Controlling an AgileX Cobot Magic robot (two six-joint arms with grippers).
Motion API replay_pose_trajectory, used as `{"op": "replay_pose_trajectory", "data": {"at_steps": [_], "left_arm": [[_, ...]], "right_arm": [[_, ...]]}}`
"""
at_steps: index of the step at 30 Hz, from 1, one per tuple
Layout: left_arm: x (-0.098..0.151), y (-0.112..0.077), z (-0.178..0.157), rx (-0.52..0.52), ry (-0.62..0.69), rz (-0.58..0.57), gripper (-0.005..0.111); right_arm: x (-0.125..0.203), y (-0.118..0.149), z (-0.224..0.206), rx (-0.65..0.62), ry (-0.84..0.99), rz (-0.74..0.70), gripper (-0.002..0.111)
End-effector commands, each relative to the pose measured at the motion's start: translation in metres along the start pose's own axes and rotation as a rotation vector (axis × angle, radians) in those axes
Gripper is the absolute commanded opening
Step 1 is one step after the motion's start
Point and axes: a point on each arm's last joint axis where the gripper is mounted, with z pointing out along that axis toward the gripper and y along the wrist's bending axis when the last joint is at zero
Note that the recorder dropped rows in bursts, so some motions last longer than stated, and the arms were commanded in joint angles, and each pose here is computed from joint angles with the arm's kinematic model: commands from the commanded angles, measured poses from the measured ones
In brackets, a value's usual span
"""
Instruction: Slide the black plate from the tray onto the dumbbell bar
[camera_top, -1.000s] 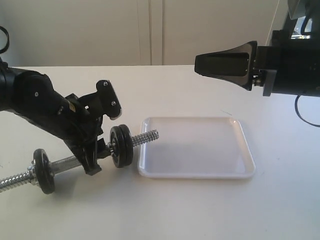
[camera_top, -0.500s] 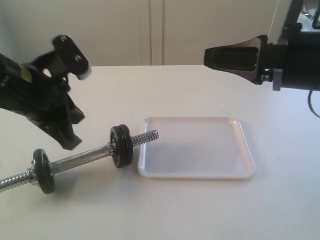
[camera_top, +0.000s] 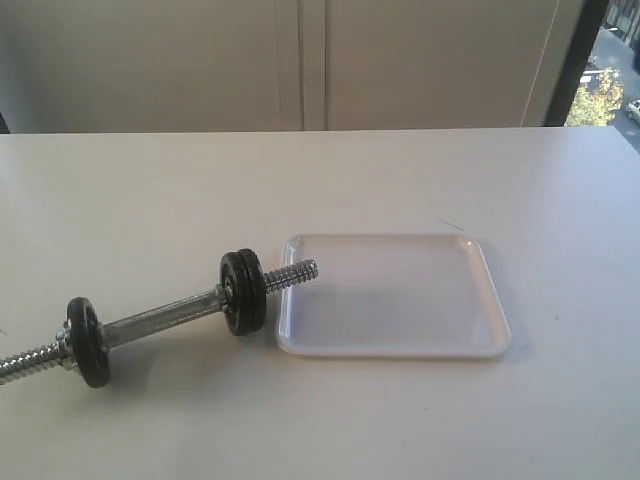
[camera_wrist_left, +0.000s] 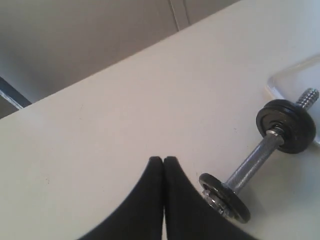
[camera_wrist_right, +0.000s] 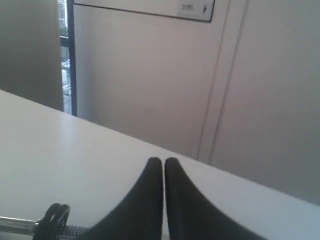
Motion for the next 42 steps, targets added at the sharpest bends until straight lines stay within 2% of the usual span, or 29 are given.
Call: {"op": "replay_pose_trajectory", "data": {"at_steps": [1, 5, 9, 33, 36, 39, 42], "left_arm": [[0.04, 0.005, -0.03, -0.029, -0.061, -0.106, 0.0], [0.073, 0.001, -0.035, -0.028, -0.098, -0.158, 0.0], [0.087, -0.002, -0.03, -0.027, -0.082, -0.152, 0.0], [0.09, -0.005, -0.028, -0.005, -0.066, -0.162, 0.0], [0.083, -0.007, -0.03, -0.035, -0.14, -0.275, 0.0], [0.067, -0.002, -0.036, -0.188, -0.327, -0.404, 0.0], [0.068, -0.005, -0.037, -0.215, -0.428, -0.46, 0.0]], "right_arm": [[0.001, 0.012, -0.035, 0.069, -0.018, -0.058, 0.002], [0.004, 0.02, -0.056, 0.102, -0.01, -0.045, 0.002], [0.003, 0.023, -0.06, 0.096, -0.021, 0.001, 0.002], [0.003, 0.023, -0.06, 0.096, -0.023, 0.001, 0.002], [0.003, 0.023, -0.06, 0.096, -0.023, 0.001, 0.002], [0.003, 0.023, -0.06, 0.096, -0.023, 0.001, 0.002], [0.003, 0.023, -0.06, 0.096, -0.023, 0.001, 0.002]]}}
